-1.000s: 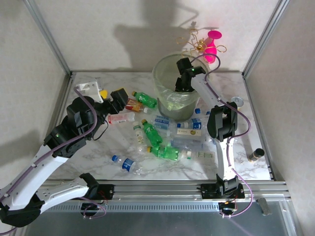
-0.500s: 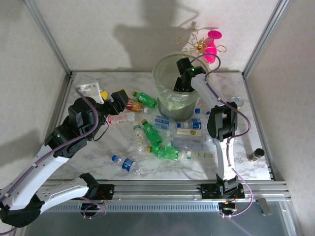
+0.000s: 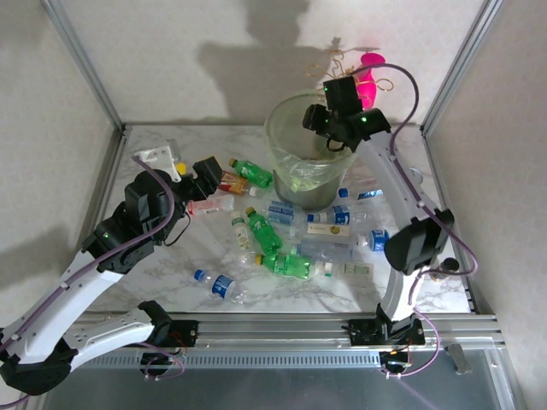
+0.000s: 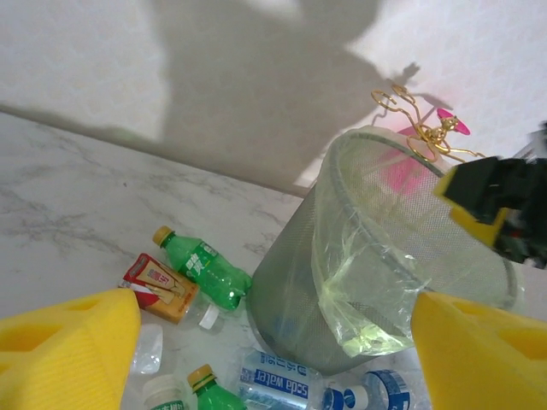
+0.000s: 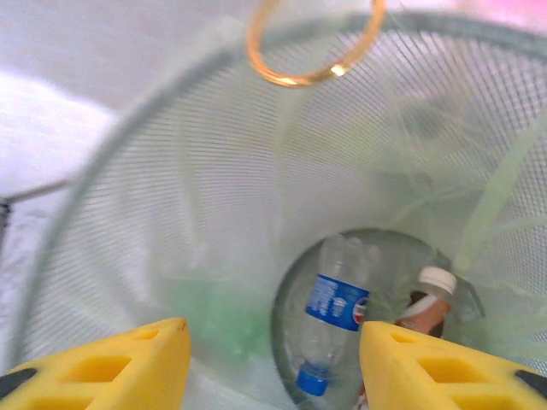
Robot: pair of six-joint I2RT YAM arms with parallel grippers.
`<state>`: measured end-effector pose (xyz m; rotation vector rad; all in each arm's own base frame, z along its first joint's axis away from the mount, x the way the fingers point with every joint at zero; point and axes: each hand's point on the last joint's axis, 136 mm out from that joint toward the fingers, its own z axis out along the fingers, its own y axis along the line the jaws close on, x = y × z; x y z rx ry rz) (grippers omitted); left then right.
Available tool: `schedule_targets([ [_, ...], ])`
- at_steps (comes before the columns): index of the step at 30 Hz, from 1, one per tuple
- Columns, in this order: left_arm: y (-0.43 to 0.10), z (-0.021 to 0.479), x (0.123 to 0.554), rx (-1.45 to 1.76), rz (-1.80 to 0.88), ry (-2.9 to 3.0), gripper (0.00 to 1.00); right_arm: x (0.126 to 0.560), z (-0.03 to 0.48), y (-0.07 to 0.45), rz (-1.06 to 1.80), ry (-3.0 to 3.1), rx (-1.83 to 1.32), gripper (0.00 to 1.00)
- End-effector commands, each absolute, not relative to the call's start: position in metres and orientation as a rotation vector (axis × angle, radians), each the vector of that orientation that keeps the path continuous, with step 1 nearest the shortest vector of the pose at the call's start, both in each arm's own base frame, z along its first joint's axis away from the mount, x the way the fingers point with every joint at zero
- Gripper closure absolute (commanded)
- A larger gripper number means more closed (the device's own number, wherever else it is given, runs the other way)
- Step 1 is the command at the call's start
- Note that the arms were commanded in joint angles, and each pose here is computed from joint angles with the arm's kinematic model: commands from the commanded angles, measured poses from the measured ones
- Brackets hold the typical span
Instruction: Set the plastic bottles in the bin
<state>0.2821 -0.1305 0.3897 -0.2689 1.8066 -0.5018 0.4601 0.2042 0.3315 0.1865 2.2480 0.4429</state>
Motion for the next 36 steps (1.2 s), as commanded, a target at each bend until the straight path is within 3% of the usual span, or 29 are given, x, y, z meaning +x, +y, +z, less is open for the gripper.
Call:
schedule_targets([
  [1, -0.123, 0.375, 0.283, -0.357, -0.501, 1.841, 0.18, 0.444, 0.356, 0.209, 0.490, 2.151, 0.118, 0.44],
  [9, -0.119, 0.298, 0.277, -0.626, -0.572, 1.991, 0.18, 0.381, 0.409, 0.229, 0.802, 1.953, -0.112, 0.45],
  [17, -0.077, 0.212, 0.250, -1.014, -0.387, 2.160, 0.21, 0.354, 0.429, 0.212, 0.772, 1.926, -0.142, 0.46],
  [26, -0.065, 0.128, 0.220, -1.368, -0.425, 2.298, 0.21, 0.335, 0.441, 0.197, 0.723, 1.889, -0.163, 0.46],
  [36, -0.059, 0.076, 0.175, -1.684, -0.279, 2.394, 0.18, 0.317, 0.453, 0.175, 0.668, 1.853, -0.114, 0.46],
])
